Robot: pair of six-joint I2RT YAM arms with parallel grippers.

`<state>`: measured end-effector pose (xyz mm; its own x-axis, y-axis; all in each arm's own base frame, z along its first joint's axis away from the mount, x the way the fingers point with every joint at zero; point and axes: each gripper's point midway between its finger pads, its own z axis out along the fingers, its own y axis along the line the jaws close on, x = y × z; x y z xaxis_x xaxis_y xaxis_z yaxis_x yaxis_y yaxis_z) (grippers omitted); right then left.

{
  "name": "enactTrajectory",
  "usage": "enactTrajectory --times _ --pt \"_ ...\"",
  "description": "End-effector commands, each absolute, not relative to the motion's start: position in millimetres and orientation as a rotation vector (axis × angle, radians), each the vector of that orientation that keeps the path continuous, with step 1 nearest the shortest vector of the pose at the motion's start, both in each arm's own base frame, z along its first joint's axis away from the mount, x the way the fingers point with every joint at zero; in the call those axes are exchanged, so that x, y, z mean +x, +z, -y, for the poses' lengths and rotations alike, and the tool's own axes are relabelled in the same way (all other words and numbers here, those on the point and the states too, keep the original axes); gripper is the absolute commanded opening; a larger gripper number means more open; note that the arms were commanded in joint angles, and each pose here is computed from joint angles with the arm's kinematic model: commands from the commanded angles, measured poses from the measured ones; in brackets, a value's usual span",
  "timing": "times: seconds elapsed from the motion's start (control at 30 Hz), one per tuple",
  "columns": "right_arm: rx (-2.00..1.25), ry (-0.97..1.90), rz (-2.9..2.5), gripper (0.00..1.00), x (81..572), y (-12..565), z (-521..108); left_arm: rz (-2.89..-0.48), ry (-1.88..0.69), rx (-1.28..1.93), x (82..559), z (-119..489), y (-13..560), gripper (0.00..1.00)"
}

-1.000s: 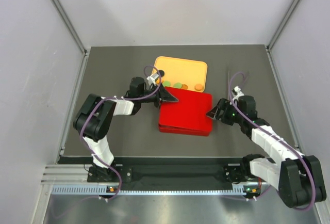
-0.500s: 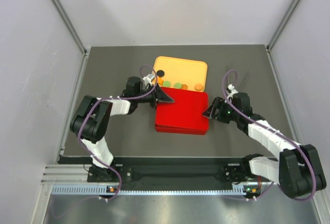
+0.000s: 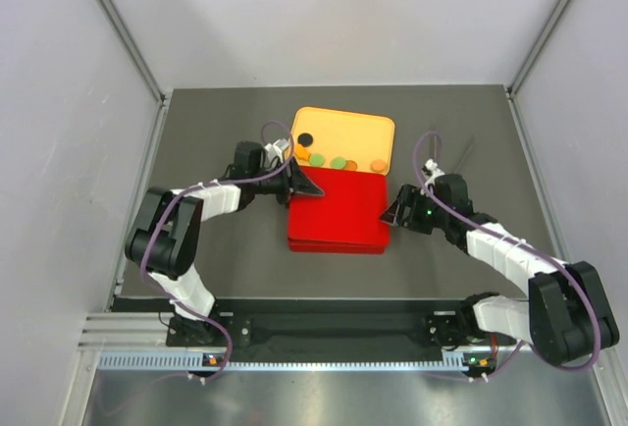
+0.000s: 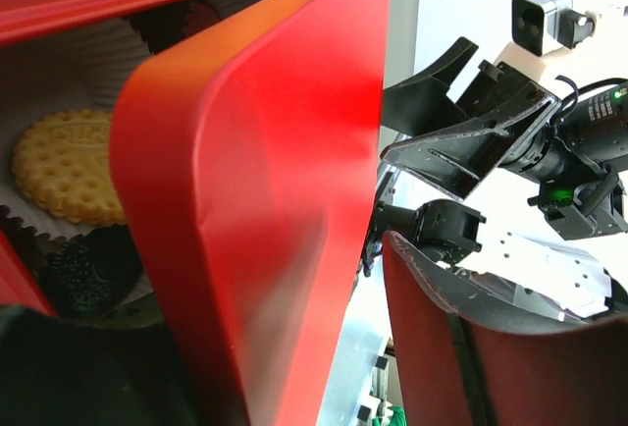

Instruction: Pack the cookies

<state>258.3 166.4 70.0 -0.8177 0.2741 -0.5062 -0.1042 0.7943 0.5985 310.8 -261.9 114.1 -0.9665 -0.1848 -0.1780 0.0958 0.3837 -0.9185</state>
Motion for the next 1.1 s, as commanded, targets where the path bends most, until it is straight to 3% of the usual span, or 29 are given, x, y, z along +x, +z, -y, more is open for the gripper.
enactTrajectory --times 0.0,0.17,0.37,0.53,0.8,0.83,0.9,1.07 --pt "0.068 0.848 -2.29 0.75 279.8 93.8 -175.6 -2.316 -1.572 -0.012 319.2 252.3 136.5 0.57" --pt "0.052 0.859 -2.301 0.75 278.7 92.0 -182.1 -2.313 -1.557 0.004 319.8 247.0 140.2 0.57" --pt "-0.008 0.877 -2.289 0.77 279.1 100.0 -196.3 -2.338 -1.527 0.001 318.0 241.5 138.1 0.44" --pt "-0.057 0.893 -2.302 0.8 277.4 100.0 -210.3 -2.354 -1.5 0.008 315.9 237.3 134.4 0.39" --pt "-0.087 0.906 -2.335 0.82 275.1 91.8 -222.0 -2.372 -1.467 0.029 309.1 230.6 130.8 0.58" --pt "-0.089 0.908 -2.342 0.82 273.9 89.6 -222.9 -2.373 -1.459 0.038 308.4 229.4 129.9 0.74" --pt "-0.09 0.911 -2.347 0.82 273.9 88.3 -224.8 -2.361 -1.438 0.045 310.4 227.4 132.4 0.87" --pt "-0.097 0.92 -2.357 0.82 272.2 85.7 -229.2 -2.388 -1.424 0.019 307.1 221.5 130.5 0.78"
